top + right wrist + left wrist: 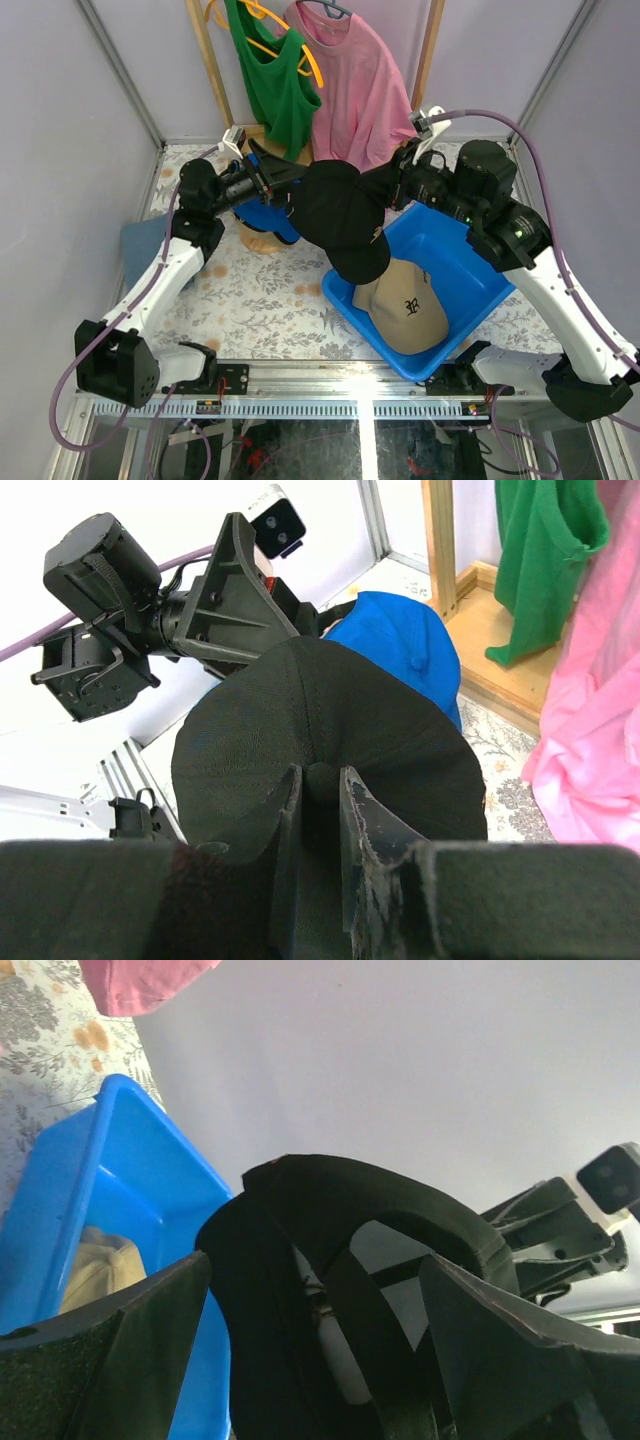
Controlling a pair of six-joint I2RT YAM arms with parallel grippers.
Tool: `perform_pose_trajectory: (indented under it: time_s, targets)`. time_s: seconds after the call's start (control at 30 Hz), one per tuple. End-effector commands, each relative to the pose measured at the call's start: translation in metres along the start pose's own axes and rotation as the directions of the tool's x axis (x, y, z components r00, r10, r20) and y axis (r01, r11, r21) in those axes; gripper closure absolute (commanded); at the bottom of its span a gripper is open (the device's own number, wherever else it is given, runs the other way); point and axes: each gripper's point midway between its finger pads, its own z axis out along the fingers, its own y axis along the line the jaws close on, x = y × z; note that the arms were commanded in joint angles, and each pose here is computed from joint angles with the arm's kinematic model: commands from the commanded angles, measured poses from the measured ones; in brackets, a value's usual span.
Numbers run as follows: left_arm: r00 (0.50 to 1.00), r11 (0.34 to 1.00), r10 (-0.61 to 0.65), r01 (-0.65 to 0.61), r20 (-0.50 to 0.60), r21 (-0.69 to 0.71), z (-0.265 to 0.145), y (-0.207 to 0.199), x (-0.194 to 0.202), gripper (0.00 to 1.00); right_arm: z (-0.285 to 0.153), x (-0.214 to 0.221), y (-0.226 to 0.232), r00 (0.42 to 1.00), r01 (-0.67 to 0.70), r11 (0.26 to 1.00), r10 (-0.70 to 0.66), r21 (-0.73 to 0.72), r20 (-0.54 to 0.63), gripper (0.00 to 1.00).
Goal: Stack the hats
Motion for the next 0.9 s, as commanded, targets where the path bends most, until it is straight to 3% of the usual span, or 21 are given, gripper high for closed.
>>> perform_pose_trajectory:
  time_s: [0.0, 0.2, 0.33, 0.57, 0.87]
  targets:
    - [1.000, 0.988, 0.018, -0.020, 0.013, 0.150, -0.014, -0.040, -0.003, 0.20, 0.009, -0.026, 0.012, 0.995, 0.011, 0.997, -0.003, -0.080, 0.100, 1.00]
    - [0.992, 0.988, -0.029, 0.009, 0.123, 0.157, -0.028, -0.034, -0.025, 0.56, 0.032, -0.023, -0.003, 0.995, 0.016, 0.997, -0.009, -0.071, 0.099, 1.00]
    - [0.983, 0.989, -0.041, 0.014, 0.180, 0.149, -0.033, -0.028, -0.042, 0.67, 0.055, -0.018, -0.020, 0.996, 0.010, 0.997, -0.003, -0.071, 0.094, 1.00]
    - [0.958, 0.989, -0.033, -0.011, 0.284, 0.149, -0.045, -0.020, -0.078, 0.82, 0.105, -0.013, -0.051, 0.996, -0.009, 0.997, 0.015, -0.077, 0.085, 1.00]
    - [0.908, 0.993, 0.001, -0.050, 0.420, 0.105, -0.063, 0.014, -0.114, 0.85, 0.152, 0.009, -0.087, 0.998, -0.026, 0.998, 0.029, -0.063, 0.047, 1.00]
